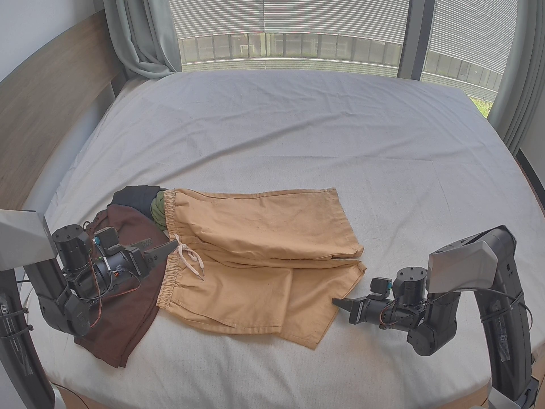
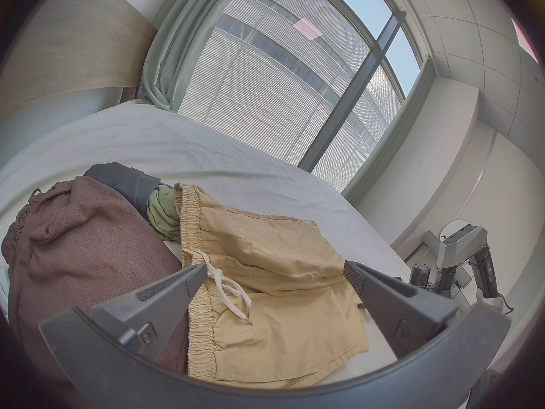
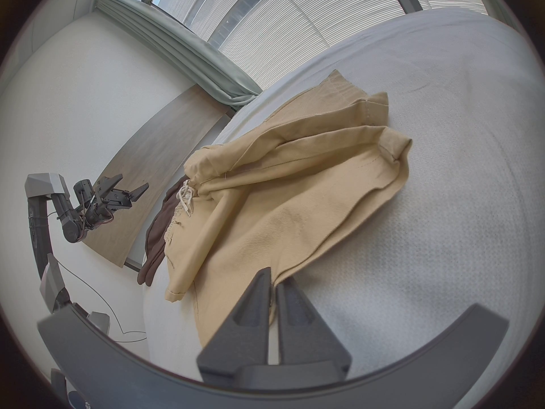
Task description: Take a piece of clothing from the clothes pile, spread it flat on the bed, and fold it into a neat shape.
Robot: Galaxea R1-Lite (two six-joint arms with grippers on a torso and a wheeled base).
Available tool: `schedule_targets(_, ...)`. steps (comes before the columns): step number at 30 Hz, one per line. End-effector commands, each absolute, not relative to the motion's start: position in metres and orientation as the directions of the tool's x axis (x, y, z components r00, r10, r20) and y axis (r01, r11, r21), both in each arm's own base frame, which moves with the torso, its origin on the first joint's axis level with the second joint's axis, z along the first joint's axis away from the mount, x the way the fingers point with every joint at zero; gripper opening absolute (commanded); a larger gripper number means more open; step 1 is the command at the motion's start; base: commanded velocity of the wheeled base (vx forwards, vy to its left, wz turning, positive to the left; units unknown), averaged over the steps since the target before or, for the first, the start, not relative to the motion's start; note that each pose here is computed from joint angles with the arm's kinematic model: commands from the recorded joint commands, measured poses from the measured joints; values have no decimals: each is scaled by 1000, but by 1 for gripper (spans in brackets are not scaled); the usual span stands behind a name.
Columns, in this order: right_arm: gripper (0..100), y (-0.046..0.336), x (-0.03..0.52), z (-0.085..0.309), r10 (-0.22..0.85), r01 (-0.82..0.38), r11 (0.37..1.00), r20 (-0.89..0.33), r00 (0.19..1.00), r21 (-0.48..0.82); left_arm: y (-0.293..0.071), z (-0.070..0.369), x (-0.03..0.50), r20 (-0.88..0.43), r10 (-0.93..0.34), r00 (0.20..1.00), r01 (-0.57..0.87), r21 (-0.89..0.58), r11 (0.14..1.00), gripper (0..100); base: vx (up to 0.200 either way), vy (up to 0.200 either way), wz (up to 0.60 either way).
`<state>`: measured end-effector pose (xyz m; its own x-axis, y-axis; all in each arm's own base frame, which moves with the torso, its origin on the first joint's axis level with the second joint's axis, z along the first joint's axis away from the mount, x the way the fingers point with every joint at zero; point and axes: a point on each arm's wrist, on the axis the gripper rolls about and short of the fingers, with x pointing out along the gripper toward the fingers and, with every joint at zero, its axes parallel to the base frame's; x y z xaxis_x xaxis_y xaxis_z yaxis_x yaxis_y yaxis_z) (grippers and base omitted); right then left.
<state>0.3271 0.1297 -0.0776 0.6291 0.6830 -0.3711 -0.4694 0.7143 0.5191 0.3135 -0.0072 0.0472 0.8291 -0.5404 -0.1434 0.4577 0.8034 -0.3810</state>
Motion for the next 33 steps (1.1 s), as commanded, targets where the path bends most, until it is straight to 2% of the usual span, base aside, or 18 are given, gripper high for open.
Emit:
schedule_targets(1,0,126,328,-73,672,-463,723,-366,644,513,-7,45,313,-149,-540,828,455,-385,803,100,0,0,0)
schedule_targets(12,0,91,322,-58,607,-406,773,-386,694,487,-6,40,315,-163,-534,830,444,-388,808,100,0,0,0)
schedule_targets(24,0,95,316,-62,616,-407,770,-408,674,491,-6,34,315,-178,-535,826,439,-393,808,100,0,0,0)
schedule_targets(25,100,98,316,-64,621,-412,767,-409,668,492,-6,34,315,-176,-535,826,440,-393,808,100,0,0,0)
schedule_targets(33,100,110,320,-80,641,-430,755,-418,644,496,-6,35,316,-174,-535,827,441,-391,808,100,0,0,0)
